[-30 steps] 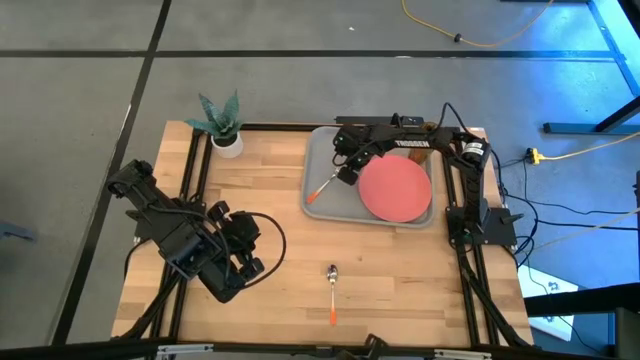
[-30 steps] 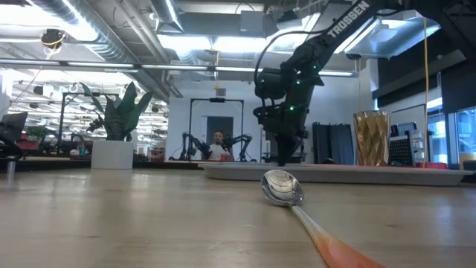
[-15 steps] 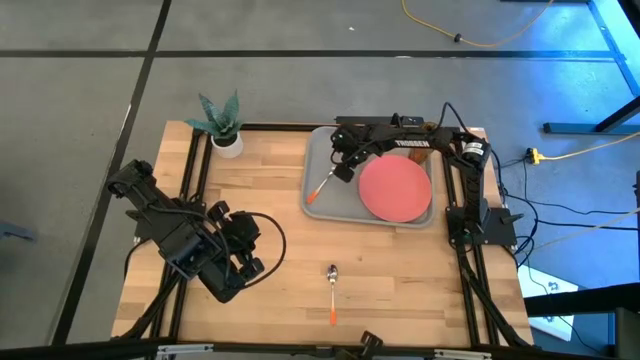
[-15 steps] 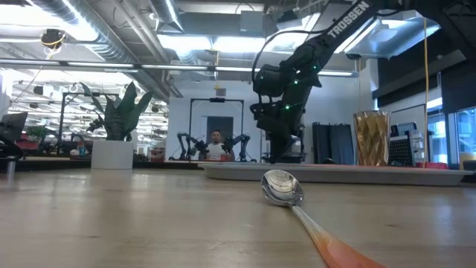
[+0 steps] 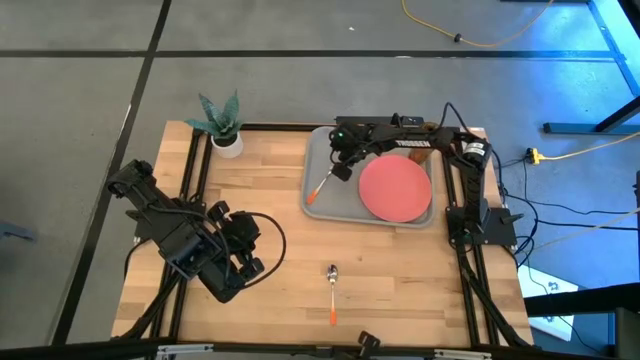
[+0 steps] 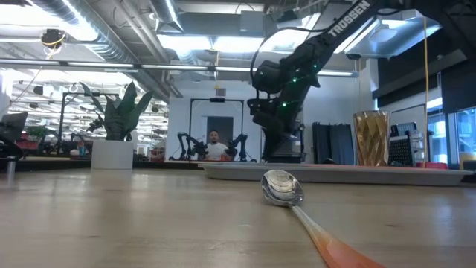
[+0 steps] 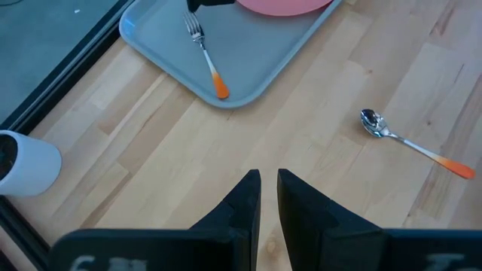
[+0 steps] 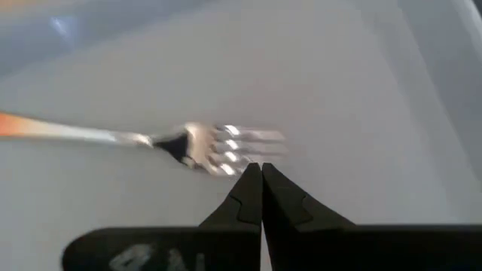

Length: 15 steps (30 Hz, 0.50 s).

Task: Pick and place plate/cup/fork/spoon on tray
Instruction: Put the orange fork on the gray serving tray to the left of the pink plate

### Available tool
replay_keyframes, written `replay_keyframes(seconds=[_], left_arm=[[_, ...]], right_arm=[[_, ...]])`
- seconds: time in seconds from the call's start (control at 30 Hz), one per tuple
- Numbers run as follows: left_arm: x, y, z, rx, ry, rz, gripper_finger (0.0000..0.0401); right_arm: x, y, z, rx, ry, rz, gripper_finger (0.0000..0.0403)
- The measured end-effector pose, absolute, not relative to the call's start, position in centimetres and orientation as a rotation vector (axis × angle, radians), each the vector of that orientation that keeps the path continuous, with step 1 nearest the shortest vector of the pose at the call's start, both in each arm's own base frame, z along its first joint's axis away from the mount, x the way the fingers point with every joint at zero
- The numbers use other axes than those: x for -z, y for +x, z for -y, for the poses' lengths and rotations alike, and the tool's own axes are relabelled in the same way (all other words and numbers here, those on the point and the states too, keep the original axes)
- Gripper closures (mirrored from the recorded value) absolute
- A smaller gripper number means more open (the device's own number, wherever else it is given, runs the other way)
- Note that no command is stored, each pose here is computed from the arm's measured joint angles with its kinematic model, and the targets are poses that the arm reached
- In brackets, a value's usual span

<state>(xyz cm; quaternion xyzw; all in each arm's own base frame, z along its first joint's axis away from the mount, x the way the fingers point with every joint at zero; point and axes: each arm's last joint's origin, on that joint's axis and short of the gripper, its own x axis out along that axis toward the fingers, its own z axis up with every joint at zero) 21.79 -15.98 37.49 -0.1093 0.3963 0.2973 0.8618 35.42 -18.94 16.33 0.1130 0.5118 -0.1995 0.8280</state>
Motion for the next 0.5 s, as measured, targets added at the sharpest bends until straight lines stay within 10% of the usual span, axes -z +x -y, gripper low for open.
replay_keyframes(seconds=[0.5], left_arm=[[-37.5, 21.8, 16.0, -0.615, -0.209, -0.835, 0.0362]], right_arm=[[-13.8, 35.5, 19.5, 0.466, 0.298, -1.141, 0.0402]])
